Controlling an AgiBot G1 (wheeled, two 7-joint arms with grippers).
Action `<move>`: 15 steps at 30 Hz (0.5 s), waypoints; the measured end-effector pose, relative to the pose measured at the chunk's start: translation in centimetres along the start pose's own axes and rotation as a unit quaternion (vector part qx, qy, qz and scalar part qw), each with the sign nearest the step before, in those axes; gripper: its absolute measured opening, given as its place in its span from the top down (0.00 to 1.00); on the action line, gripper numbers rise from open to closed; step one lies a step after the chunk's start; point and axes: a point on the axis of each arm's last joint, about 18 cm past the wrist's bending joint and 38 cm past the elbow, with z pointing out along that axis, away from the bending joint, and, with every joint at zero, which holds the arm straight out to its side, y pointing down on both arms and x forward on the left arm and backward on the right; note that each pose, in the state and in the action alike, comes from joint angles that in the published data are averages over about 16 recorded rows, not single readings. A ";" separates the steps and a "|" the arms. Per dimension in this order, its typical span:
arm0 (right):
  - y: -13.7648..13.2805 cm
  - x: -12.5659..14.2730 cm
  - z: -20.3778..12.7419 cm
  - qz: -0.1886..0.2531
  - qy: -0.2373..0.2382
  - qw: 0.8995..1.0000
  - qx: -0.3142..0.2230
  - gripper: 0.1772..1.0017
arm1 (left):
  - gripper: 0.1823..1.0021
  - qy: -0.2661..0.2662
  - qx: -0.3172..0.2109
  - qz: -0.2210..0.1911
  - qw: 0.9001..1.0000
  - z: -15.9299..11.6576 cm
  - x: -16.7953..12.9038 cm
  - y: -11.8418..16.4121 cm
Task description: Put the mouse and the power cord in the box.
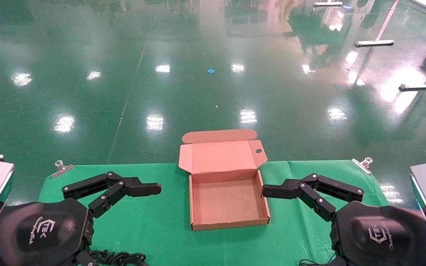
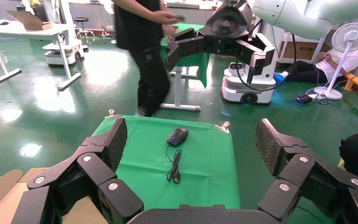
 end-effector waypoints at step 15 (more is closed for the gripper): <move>0.0 0.0 0.0 0.000 0.000 1.000 0.000 0.00 | 0.00 0.000 0.000 0.000 1.000 0.0 0.0 0.0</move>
